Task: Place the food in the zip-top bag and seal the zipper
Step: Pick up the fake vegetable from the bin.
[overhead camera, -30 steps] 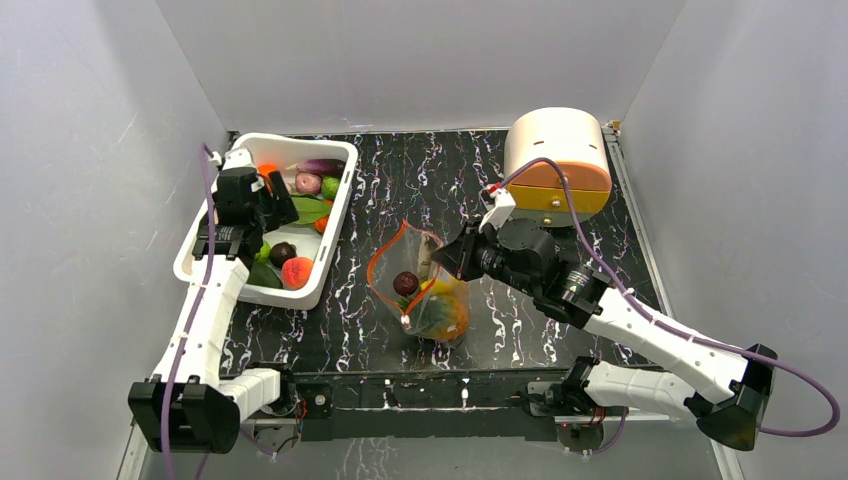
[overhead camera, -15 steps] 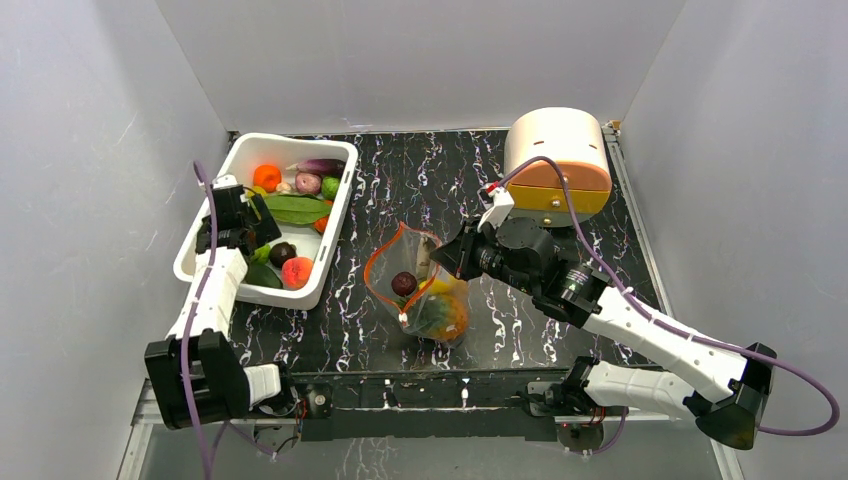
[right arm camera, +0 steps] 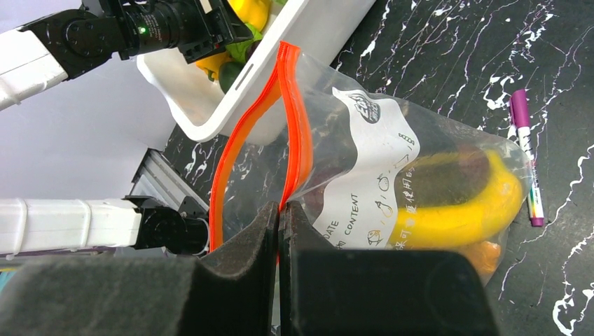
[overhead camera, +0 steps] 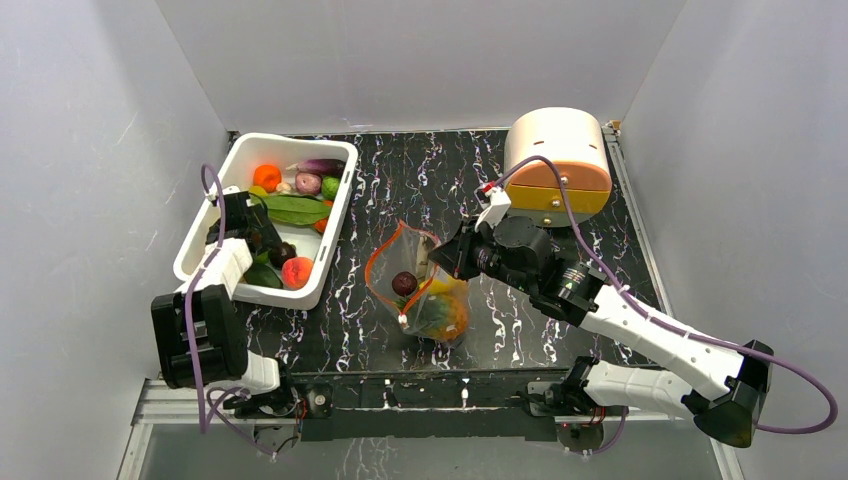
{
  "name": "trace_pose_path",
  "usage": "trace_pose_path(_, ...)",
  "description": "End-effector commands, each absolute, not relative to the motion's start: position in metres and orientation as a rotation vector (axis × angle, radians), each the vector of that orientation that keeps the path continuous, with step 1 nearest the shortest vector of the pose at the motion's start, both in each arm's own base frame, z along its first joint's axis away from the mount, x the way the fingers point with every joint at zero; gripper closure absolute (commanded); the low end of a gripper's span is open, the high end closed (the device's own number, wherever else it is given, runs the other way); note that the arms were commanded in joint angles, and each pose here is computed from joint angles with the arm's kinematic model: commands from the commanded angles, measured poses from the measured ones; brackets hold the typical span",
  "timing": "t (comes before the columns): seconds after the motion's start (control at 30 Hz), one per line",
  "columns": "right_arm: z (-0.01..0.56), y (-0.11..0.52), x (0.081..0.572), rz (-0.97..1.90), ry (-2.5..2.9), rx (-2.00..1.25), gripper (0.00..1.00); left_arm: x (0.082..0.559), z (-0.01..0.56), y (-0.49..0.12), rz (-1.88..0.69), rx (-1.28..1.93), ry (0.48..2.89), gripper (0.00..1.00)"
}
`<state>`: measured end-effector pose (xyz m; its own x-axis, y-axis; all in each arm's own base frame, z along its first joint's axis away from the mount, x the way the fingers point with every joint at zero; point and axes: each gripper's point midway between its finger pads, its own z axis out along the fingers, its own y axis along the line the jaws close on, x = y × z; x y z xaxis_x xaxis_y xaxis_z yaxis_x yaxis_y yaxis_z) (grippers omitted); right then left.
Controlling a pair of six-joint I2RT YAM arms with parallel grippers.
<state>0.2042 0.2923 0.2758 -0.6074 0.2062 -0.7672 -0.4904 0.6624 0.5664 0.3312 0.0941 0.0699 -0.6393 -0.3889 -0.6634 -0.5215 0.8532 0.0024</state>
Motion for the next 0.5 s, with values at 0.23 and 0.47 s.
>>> trace_pose_path(0.23, 0.335, 0.290, 0.210, 1.057, 1.821, -0.192, 1.00, 0.344, 0.061, 0.102, 0.272, -0.674, 2.324, 0.35)
trace_pose_path(0.47, 0.336, 0.289, 0.209, 1.065, 1.815, -0.182, 1.00, 0.337, 0.055, 0.096, 0.248, -0.653, 2.359, 0.46)
